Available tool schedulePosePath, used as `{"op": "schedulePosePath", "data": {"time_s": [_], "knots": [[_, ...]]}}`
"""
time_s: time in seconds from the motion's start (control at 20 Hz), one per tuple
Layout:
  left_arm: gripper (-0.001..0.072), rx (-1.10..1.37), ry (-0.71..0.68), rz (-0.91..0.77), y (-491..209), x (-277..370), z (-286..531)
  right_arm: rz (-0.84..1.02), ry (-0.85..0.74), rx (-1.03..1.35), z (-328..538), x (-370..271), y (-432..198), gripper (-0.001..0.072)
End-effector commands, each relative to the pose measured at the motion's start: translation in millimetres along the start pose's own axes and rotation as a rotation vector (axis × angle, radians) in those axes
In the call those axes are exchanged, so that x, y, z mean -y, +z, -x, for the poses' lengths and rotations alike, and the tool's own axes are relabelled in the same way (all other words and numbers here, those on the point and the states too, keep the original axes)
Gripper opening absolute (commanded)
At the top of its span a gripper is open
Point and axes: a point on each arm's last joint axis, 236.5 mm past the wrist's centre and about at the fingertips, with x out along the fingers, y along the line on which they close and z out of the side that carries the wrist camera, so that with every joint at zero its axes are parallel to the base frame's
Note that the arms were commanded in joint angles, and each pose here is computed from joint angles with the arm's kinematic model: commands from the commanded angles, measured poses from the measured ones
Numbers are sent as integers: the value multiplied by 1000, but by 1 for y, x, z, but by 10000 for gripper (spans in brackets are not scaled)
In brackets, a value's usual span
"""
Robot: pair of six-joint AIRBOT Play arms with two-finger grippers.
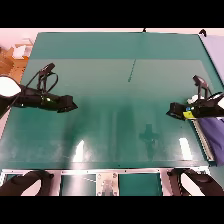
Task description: Fold the shirts.
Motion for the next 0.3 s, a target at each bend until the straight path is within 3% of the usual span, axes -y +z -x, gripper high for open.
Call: {"op": "schedulePosePath", "data": {"time_s": [0.0,0.25], "knots": [[22,-16,1,5,-16,-2,-3,13,32,-68,-8,-9,-27,22],[22,-35,-1,5,-20,-2,-3,13,32,-68,-8,-9,-27,22]]}}
